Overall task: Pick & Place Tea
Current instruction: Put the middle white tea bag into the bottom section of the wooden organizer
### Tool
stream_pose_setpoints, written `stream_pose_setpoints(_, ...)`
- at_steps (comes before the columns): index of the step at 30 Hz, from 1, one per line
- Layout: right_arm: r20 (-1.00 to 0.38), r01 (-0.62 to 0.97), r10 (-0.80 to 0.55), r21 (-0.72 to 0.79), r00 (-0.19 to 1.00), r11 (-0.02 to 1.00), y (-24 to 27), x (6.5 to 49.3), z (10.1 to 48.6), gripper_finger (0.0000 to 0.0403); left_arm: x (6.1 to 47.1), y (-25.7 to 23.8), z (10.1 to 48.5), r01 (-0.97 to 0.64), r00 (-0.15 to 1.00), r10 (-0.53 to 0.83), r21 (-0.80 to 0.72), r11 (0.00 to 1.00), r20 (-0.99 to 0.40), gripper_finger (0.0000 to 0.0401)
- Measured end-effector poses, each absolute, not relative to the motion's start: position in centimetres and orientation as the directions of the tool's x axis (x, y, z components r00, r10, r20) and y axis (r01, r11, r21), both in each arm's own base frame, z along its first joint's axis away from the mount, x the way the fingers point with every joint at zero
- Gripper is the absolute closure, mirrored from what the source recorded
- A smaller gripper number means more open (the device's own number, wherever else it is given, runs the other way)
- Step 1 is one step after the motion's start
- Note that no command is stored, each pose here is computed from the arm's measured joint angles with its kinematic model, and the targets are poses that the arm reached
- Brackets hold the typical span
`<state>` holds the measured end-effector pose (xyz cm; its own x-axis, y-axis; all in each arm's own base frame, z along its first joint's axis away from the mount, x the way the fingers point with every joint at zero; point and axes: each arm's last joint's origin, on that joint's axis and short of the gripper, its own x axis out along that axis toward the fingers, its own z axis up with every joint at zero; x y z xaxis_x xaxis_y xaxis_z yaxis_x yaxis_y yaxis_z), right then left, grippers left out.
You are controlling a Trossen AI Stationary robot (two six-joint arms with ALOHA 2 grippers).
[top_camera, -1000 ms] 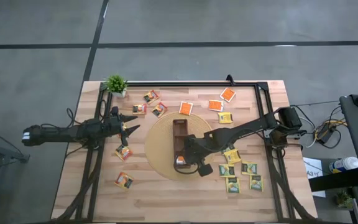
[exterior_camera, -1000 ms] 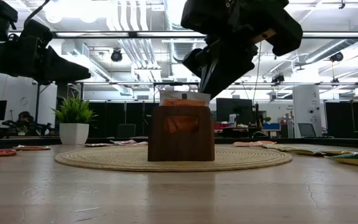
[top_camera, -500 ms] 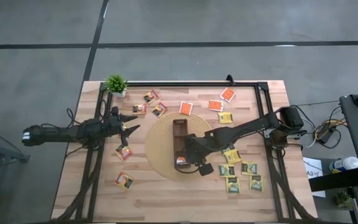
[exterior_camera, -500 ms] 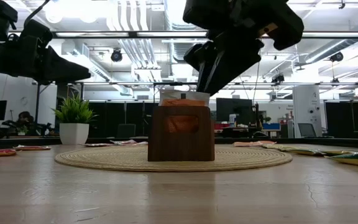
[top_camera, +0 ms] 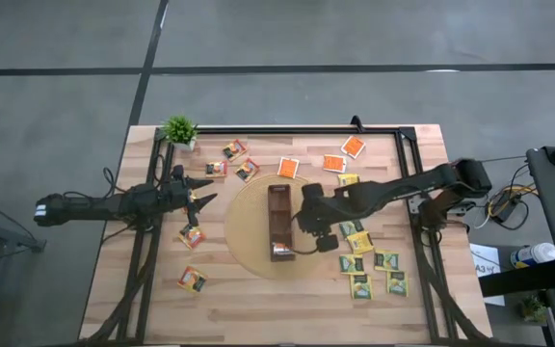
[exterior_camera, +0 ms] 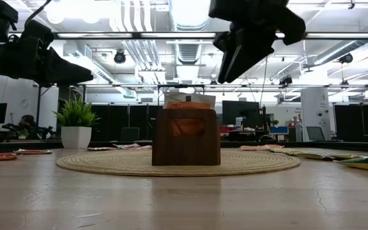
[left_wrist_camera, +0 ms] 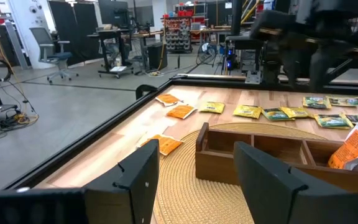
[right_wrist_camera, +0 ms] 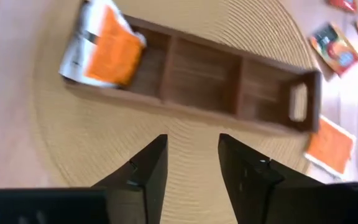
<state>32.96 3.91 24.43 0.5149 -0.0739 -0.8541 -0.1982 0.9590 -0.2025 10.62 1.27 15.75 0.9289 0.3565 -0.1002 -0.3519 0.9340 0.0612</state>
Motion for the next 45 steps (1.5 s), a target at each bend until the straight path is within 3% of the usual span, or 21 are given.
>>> stream_pose_setpoints(6,-0.821,-0.073,-0.142,-0.217,0.553,0.973,0.5,31.3,23.3,0.028,10.6,1.3,15.8,-0.352,0.929,0.357,0.061,0.934,-0.1,0.0199)
stream_pose_setpoints(12,-0.799,0.245,-0.258,-0.143,0.543,0.959,-5.6,28.8,22.0,0.0293,10.6,1.3,15.8,-0.353,0.929,0.357,0.061,0.934,-0.1,0.0199)
stream_pose_setpoints(17,-0.819,0.563,-0.364,-0.062,0.443,0.824,-11.4,25.2,20.8,0.0302,10.6,1.3,15.8,-0.353,0.929,0.357,0.061,0.934,-0.1,0.0199)
stream_pose_setpoints(26,-0.861,0.866,-0.419,0.046,0.287,0.499,-16.1,20.2,18.1,0.0316,10.6,1.3,15.8,-0.352,0.929,0.357,0.061,0.934,-0.1,0.0199)
stream_pose_setpoints(33,-0.867,0.906,-0.403,0.117,0.293,0.407,-17.3,19.0,17.8,0.0321,10.6,1.3,15.8,-0.352,0.929,0.357,0.061,0.934,-0.1,0.0199)
stream_pose_setpoints(45,-0.861,0.872,-0.387,0.121,0.33,0.475,-16.9,18.7,16.3,0.0321,10.6,1.3,15.8,-0.352,0.929,0.356,0.061,0.934,-0.1,0.0199)
